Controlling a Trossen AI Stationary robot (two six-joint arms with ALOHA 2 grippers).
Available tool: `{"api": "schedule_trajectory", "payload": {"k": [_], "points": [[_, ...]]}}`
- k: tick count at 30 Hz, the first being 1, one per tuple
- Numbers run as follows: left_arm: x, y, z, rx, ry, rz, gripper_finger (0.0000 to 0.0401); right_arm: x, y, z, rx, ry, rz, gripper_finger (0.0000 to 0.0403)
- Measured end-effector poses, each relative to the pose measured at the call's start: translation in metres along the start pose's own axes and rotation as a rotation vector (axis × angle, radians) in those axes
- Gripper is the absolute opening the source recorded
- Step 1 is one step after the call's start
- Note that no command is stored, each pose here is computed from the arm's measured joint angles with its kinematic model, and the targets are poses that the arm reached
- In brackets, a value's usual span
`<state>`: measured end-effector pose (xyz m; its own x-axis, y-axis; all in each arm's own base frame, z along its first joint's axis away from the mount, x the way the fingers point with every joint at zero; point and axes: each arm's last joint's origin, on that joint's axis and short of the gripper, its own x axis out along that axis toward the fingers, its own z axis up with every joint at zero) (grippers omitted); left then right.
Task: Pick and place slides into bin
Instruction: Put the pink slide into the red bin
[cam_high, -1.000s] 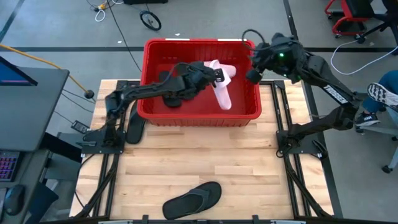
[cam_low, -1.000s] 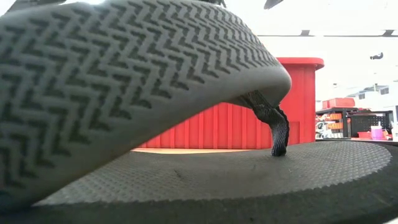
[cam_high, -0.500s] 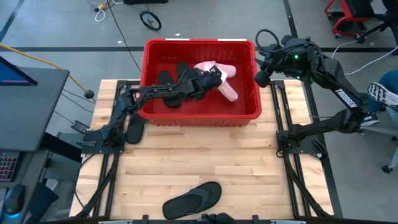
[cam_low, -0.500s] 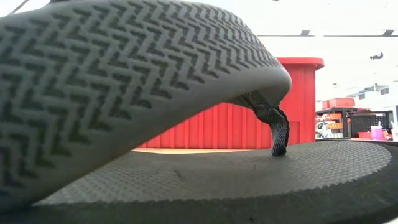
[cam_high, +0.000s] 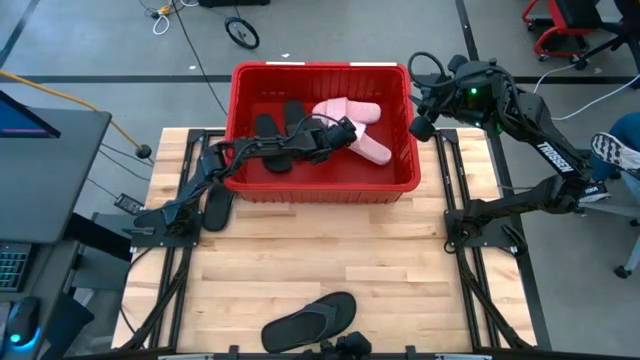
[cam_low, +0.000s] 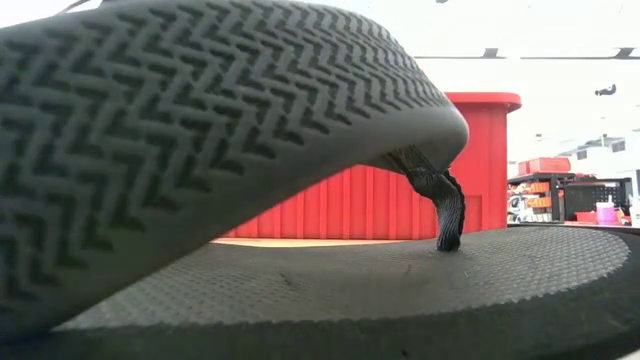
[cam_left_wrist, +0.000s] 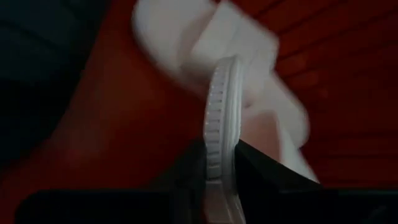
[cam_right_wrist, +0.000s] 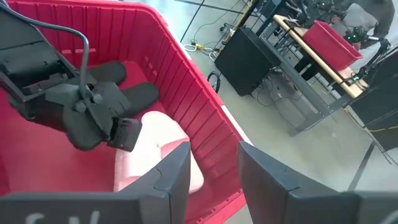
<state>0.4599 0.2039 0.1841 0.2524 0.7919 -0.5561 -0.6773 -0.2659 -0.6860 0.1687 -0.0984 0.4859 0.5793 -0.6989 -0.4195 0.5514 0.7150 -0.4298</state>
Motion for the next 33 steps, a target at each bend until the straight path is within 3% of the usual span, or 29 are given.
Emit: {"api": "schedule_trajectory", "payload": {"k": [8, 14, 25, 28, 33], "points": [[0.011, 0.000, 0.012, -0.024, 0.066, 0.010, 0.0157, 0.000, 0.000, 0.000, 0.007, 0.000, 0.000, 0.0137], [0.004, 0.000, 0.002, 0.028, 0.089, 0.000, 0.0177, 0.000, 0.002, -0.005, 0.008, 0.047, 0.015, 0.0137], [-0.014, 0.023, -0.007, 0.356, 0.293, 0.203, 0.0174, -0.002, 0.005, -0.018, 0.010, 0.178, 0.050, 0.0137], [-0.019, 0.022, -0.002, 0.448, 0.309, 0.208, 0.0176, -0.002, 0.005, -0.018, 0.009, 0.180, 0.051, 0.0137], [-0.026, 0.007, 0.015, 0.638, 0.308, 0.105, 0.0168, -0.002, 0.006, -0.020, 0.002, 0.198, 0.056, 0.0137]]}}
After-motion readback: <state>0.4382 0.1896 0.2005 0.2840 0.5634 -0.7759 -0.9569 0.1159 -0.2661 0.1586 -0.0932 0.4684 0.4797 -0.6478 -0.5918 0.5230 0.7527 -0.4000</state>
